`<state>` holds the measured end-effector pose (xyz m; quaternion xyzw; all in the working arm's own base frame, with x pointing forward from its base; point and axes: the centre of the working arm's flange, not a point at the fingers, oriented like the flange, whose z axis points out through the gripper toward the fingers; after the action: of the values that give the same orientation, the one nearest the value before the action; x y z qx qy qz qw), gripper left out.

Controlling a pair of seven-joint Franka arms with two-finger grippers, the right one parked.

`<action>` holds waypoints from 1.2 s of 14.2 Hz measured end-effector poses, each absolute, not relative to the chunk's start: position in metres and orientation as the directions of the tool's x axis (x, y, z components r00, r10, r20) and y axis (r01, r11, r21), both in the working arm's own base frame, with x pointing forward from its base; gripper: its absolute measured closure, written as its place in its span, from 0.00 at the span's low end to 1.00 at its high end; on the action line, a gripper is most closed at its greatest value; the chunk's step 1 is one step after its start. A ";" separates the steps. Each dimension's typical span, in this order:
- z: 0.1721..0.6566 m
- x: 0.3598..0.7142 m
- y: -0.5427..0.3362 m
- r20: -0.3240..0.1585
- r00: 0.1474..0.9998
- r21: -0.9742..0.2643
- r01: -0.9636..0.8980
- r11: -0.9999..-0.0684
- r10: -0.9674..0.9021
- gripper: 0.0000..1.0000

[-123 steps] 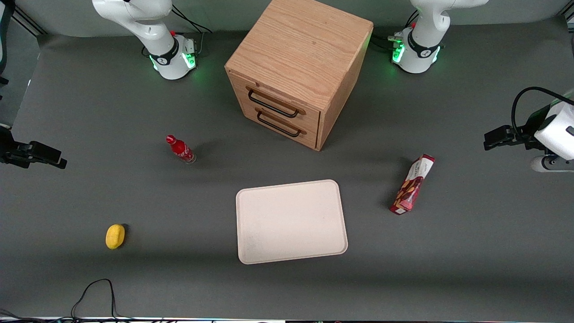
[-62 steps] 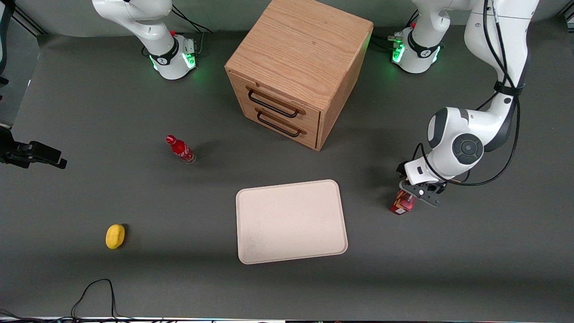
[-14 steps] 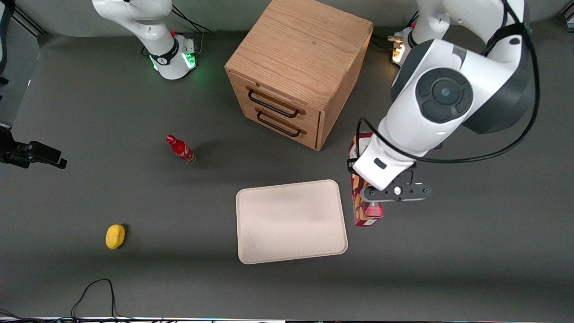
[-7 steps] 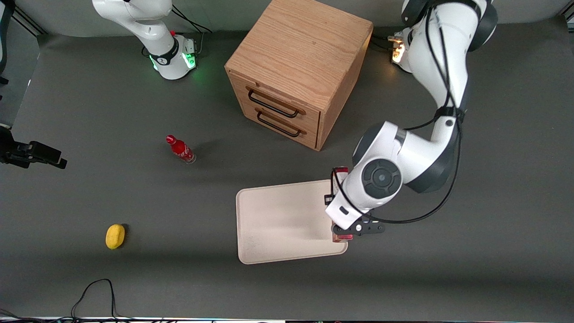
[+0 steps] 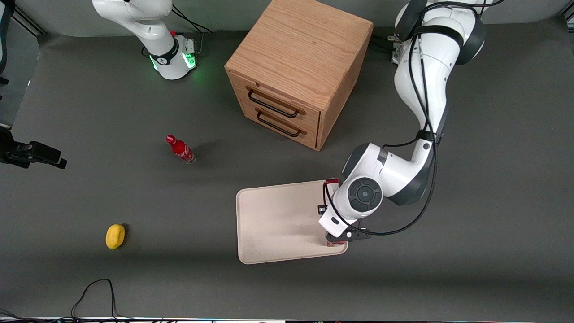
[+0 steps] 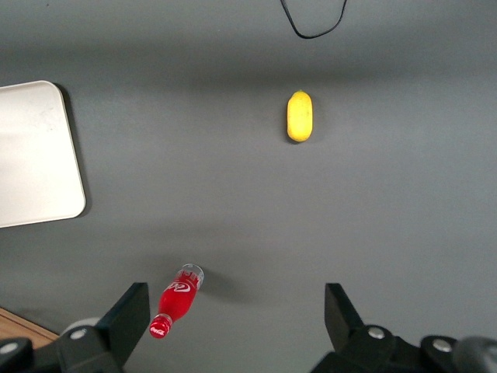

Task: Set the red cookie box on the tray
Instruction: 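Carry the box over the white tray and lower it onto it, then open the left gripper and raise it away from the box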

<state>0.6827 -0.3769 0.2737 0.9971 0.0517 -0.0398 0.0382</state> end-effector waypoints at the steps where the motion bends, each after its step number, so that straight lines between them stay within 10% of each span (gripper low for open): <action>1: 0.269 0.682 -0.378 -0.084 0.991 0.072 0.109 -0.991 0.103 0.97; 6: 0.258 0.679 -0.376 -0.092 0.990 0.052 0.110 -0.993 0.105 0.93; 14: 0.311 0.678 -0.370 -0.094 0.991 0.018 0.099 -0.995 0.096 0.09; 17: 0.385 0.664 -0.362 -0.105 0.990 -0.001 0.091 -0.996 0.091 0.00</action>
<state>0.6641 -0.3623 0.3846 0.9976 0.0457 -0.0525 0.0021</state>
